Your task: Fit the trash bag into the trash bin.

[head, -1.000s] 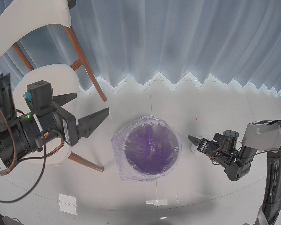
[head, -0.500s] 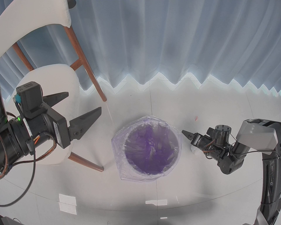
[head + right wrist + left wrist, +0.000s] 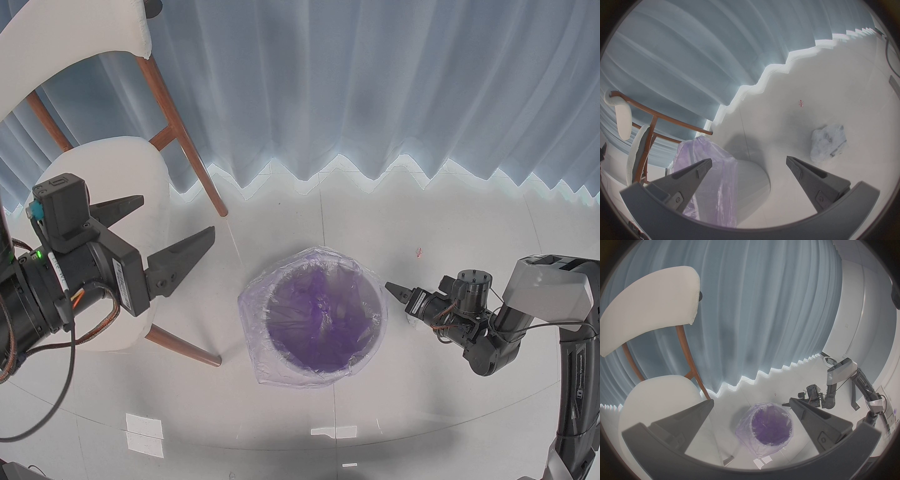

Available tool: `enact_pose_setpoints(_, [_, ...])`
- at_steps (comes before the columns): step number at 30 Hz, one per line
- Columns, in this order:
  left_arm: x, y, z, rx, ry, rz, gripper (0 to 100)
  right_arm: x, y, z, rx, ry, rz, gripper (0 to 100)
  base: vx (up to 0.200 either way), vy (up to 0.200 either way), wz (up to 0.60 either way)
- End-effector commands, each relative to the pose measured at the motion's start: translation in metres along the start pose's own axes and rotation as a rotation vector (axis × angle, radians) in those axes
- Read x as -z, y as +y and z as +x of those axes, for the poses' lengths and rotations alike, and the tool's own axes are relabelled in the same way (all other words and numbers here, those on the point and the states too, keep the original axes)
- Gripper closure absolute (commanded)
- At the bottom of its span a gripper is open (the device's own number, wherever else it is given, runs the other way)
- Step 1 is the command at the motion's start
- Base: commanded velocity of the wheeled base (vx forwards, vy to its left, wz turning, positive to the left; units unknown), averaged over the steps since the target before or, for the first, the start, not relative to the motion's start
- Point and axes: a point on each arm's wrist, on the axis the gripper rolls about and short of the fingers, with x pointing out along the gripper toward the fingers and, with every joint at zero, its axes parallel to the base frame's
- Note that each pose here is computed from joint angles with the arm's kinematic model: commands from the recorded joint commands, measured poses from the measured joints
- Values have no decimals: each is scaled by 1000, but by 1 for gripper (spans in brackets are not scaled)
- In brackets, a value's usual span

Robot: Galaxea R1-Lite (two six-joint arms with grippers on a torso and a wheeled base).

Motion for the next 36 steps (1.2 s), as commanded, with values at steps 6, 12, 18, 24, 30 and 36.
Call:
enact_pose_setpoints(6, [-3, 0, 1, -3, -9, -2, 0, 8, 1, 4, -3, 20, -6, 0, 0, 0, 0])
enact_pose_setpoints(12, [1, 0, 0, -3, 2, 0, 0, 23, -10, 8, 21, 57, -13, 0, 0, 0, 0])
enact_pose_setpoints(18, [0, 1, 0, -24, 4, 0, 0, 39, -23, 14, 47, 94, -37, 0, 0, 0, 0])
enact_pose_setpoints(24, [-1, 1, 0, -28, 0, -1, 0, 48, -31, 31, 45, 102, -104, 0, 0, 0, 0])
enact_pose_setpoints(30, [-3, 3, -7, -47, -14, -4, 0, 53, -43, 51, 75, 137, -195, 0, 0, 0, 0])
enact_pose_setpoints(36, [2, 3, -15, -60, -8, -3, 0, 39, -42, 78, 179, 172, -196, 0, 0, 0, 0])
